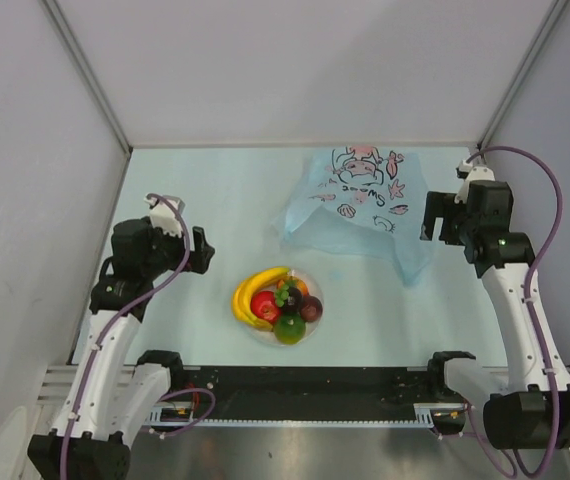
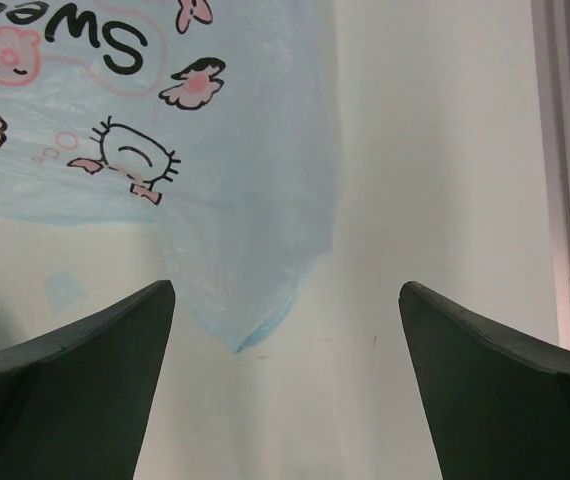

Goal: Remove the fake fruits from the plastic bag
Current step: Reset both arms

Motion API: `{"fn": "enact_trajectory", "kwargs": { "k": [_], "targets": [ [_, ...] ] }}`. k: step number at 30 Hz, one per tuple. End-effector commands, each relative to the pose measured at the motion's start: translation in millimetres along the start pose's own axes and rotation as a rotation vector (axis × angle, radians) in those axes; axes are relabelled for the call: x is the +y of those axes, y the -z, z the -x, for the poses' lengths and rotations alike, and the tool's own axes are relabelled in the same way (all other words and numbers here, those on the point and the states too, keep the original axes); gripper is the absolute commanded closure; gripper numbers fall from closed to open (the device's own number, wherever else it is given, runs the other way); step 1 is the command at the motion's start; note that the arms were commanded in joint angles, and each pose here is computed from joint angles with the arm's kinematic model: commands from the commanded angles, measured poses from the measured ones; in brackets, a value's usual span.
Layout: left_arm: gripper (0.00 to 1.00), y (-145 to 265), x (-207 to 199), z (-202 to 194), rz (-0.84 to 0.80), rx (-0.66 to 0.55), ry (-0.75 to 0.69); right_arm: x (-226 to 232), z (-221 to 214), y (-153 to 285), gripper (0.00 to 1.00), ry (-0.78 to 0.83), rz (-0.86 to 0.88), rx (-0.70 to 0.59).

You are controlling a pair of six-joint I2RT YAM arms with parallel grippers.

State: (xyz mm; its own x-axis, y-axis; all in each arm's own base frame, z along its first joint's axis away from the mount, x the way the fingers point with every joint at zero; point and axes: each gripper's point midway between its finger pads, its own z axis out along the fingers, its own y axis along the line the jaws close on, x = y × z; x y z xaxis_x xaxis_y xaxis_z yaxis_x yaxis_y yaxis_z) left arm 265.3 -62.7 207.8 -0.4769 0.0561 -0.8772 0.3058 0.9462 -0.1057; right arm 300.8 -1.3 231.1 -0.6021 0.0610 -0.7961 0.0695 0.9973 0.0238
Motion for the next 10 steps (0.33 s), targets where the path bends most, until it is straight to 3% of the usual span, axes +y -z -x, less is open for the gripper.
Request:
{"fn": "enact_trajectory", "kwargs": {
  "k": [1, 10],
  "targets": [
    [0.00, 4.4, -0.1, -3.8, 0.008, -0.040, 0.051, -5.2, -5.8, 2.0, 0.00, -0.074, 0.005, 0.007],
    [0.00, 9.5, 2.9, -6.0, 0.029, -0.060, 0.048, -0.3, -5.6, 0.7, 0.00, -0.103, 0.060, 0.001]
  ]
}}
